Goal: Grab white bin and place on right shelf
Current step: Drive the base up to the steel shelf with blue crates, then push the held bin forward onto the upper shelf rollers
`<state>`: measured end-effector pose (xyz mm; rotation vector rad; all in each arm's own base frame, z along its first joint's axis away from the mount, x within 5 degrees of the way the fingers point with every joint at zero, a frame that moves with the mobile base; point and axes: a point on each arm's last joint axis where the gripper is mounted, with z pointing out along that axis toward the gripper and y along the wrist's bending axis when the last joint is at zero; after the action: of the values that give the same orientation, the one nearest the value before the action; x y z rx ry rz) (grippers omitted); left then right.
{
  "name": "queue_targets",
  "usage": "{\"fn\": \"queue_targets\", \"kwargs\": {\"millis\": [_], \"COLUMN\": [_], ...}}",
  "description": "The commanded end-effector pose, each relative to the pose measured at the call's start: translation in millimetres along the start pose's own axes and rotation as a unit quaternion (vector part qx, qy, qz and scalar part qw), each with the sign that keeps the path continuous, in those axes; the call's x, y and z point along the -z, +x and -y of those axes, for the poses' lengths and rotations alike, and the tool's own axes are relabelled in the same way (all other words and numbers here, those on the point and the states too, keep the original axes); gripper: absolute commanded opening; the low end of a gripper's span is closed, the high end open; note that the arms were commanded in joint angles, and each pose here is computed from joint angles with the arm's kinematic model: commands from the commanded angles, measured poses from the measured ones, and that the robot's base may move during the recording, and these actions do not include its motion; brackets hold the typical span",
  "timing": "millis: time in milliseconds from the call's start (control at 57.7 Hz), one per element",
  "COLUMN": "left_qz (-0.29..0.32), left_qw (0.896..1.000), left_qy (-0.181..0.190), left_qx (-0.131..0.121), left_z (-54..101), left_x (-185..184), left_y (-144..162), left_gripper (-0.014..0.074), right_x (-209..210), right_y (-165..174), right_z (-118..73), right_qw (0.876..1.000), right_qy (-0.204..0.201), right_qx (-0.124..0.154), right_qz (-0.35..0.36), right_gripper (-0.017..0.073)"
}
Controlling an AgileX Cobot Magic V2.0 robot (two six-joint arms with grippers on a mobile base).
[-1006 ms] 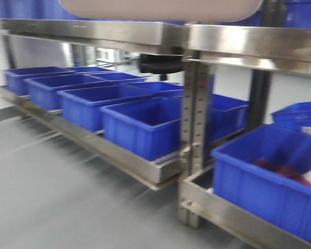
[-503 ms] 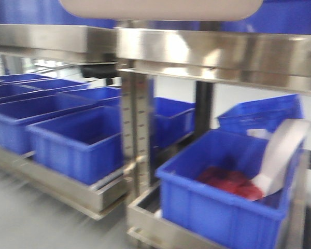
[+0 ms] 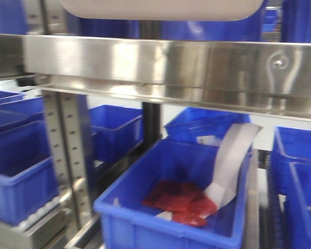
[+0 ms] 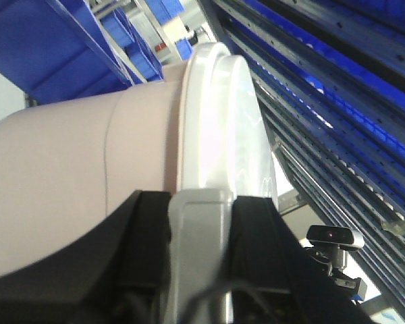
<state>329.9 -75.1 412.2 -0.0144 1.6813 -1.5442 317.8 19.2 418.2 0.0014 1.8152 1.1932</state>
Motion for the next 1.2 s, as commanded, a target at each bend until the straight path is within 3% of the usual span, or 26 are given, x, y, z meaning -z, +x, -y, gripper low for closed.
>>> {"fn": "queue_targets", "kwargs": {"millis": [0,1179], "left_qz": [-0.120,-0.120], "left_qw": [0.977,0.978], "left_qy": [0.172,0.171], "left_qx": [-0.025,-0.025], "left_z": [61.3,61.2], "left_x": [2.9,2.9], "left_y": [27.8,27.7], "left_gripper": [-0.0126,-0.0126], "right_x": [4.8,4.7], "right_y": [9.1,8.6], "right_z": [-53.6,-53.2], "right_qw": [0.990,0.991], "right_qy": [-0.131,-0.129], "right_qx": [0.026,0.025], "right_qz": [-0.043,-0.040], "right_gripper": [0.0069,0.0069]}}
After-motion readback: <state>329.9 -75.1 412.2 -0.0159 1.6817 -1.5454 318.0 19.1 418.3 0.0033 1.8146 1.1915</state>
